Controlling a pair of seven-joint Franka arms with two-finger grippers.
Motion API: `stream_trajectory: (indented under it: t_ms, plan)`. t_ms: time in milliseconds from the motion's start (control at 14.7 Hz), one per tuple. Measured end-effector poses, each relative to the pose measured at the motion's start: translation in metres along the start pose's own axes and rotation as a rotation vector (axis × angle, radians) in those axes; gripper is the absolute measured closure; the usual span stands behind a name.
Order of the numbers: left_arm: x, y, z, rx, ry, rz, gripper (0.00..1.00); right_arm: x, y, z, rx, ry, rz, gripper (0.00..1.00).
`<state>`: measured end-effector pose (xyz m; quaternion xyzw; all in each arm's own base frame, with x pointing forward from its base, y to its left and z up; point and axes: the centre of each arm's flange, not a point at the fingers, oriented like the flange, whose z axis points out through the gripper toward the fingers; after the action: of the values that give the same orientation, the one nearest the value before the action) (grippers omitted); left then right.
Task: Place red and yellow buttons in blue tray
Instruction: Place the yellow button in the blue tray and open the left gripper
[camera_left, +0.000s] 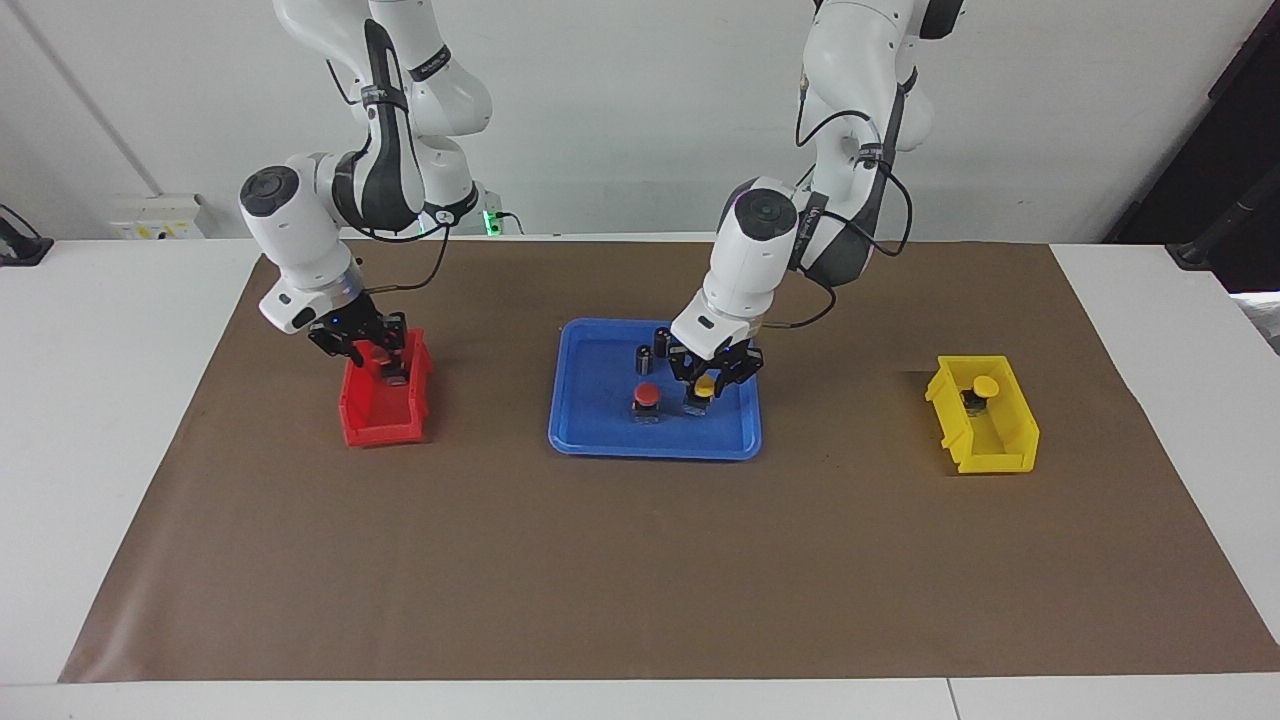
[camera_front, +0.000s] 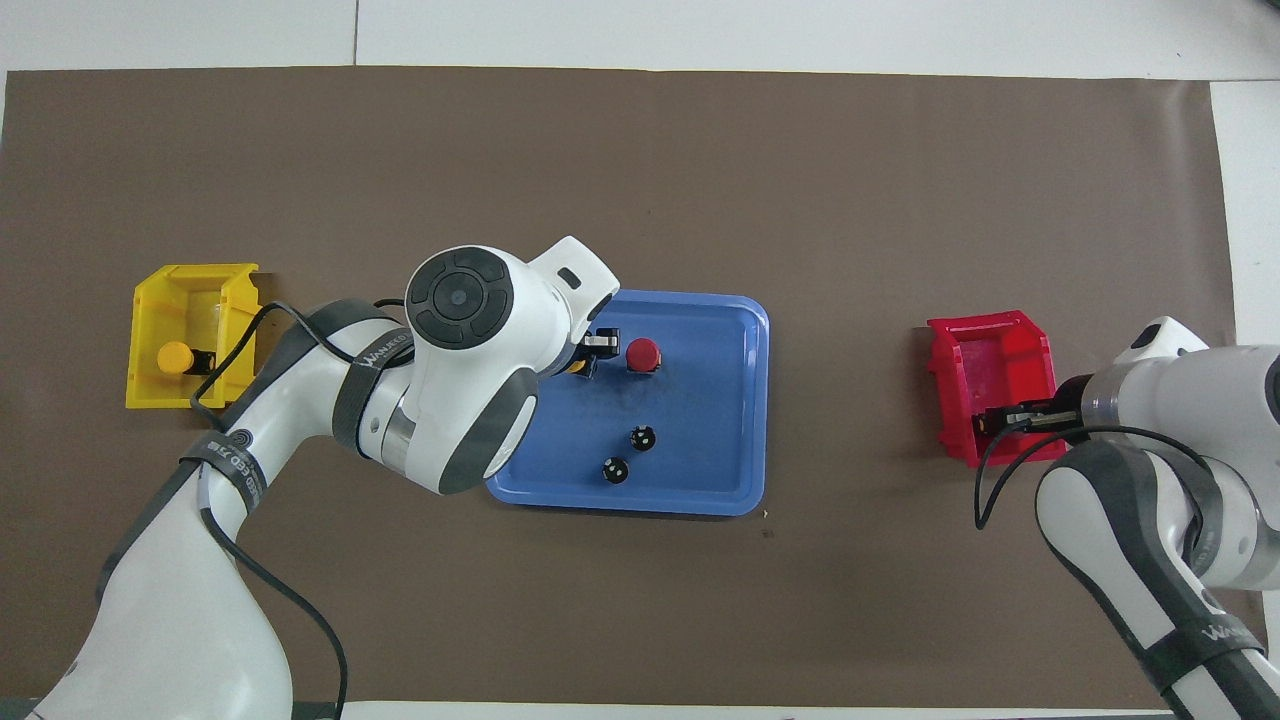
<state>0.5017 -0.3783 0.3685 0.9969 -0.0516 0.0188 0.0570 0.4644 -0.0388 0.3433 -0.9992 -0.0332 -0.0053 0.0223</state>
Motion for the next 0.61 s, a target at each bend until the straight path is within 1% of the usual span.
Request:
stream_trajectory:
  t_ms: [136,204,272,340,409,477,545,613]
  plan:
    - [0.001,-0.002,0.004,0.002,-0.001,-0.018,0.59,-0.001,-0.002,0.002,0.001,-0.005,-0.003,0.39]
    - [0.002,-0.002,0.004,0.002,-0.001,-0.030,0.56,-0.002,-0.002,0.003,0.001,-0.007,-0.005,0.39]
    - [0.002,-0.003,0.004,0.002,0.000,-0.037,0.56,-0.002,-0.003,0.003,0.001,-0.007,-0.005,0.39]
    - [0.003,-0.004,0.004,0.002,0.001,-0.041,0.49,-0.002,-0.003,0.003,0.001,-0.007,-0.005,0.40]
    - [0.004,-0.004,0.003,0.002,0.002,-0.044,0.40,-0.002,-0.003,0.003,0.001,-0.008,-0.005,0.41]
    - [0.005,-0.004,0.001,0.001,0.003,-0.046,0.28,-0.002,-0.003,0.004,0.001,-0.008,-0.006,0.42]
    - [0.006,-0.003,-0.004,0.003,-0.001,-0.048,0.18,-0.002,-0.003,0.004,0.001,-0.009,-0.006,0.47]
    - [0.008,-0.004,-0.012,0.010,-0.016,-0.050,0.07,-0.002,-0.003,0.004,0.001,-0.009,-0.007,0.47]
